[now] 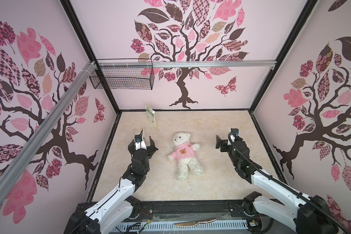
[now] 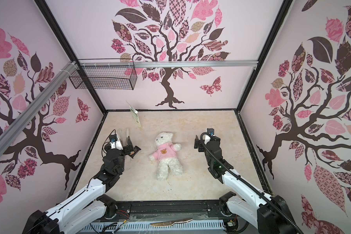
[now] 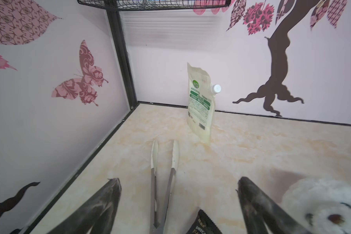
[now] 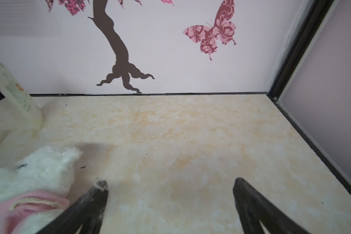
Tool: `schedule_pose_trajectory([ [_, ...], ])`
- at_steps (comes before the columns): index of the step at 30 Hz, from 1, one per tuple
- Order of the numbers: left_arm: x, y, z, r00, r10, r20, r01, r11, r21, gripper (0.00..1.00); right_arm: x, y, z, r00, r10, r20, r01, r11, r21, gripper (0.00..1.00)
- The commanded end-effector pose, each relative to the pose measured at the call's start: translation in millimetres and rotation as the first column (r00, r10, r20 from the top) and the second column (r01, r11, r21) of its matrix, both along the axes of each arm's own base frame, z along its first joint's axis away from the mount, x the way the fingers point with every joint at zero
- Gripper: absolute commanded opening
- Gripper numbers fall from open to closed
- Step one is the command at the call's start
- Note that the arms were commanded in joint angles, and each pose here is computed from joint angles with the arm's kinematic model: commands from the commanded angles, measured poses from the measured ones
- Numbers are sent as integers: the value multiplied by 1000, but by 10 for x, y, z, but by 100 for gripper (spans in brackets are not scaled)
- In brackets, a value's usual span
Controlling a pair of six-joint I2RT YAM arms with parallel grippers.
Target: Dress the teddy bear
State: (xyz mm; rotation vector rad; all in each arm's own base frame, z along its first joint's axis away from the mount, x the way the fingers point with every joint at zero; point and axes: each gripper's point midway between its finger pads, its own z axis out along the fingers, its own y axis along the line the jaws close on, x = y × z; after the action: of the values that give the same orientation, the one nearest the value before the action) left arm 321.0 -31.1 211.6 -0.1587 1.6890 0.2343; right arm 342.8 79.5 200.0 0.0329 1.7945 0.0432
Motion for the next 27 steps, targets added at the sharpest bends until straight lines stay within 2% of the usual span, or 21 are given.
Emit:
schedule_pose_trajectory([
  [1, -9, 119, -81, 998, 56, -15, -53, 990, 129, 94, 52, -243, -111, 995, -94, 18, 94, 995, -18, 99],
  [6, -2, 172, -181, 997, 72, 3, -71, 981, 182, 94, 45, -338, -283, 994, -102, 50, 104, 994, -46, 100],
  [12, 37, 282, -336, 996, 88, -24, -84, 989, 121, 95, 27, -368, -350, 993, -110, 43, 113, 991, -74, 100],
  [14, 75, 222, -386, 998, 52, -40, -48, 994, 98, 94, 37, -300, -332, 997, -73, 29, 75, 995, -64, 100],
  [16, 140, -1, -401, 994, -68, -88, 77, 991, 105, 94, 43, -98, -280, 1000, 24, 6, -24, 999, 27, 99],
  [17, 150, -88, -380, 989, -95, -115, 108, 987, 117, 93, 24, 79, -272, 993, 117, -16, -116, 990, 80, 99],
  [18, 146, -110, -331, 989, -77, -126, 90, 990, 104, 93, -15, 248, -283, 977, 207, -48, -199, 971, 133, 99],
  [19, 143, -117, -286, 989, -67, -132, 77, 994, 75, 93, -47, 339, -305, 966, 250, -71, -233, 954, 189, 100],
  [21, 143, -184, -220, 986, -101, -132, 105, 994, 24, 93, -102, 429, -366, 952, 289, -100, -252, 926, 282, 100],
  [27, 106, -423, -130, 968, -239, -74, 230, 966, -118, 91, -230, 579, -497, 926, 363, -106, -289, 860, 420, 100],
])
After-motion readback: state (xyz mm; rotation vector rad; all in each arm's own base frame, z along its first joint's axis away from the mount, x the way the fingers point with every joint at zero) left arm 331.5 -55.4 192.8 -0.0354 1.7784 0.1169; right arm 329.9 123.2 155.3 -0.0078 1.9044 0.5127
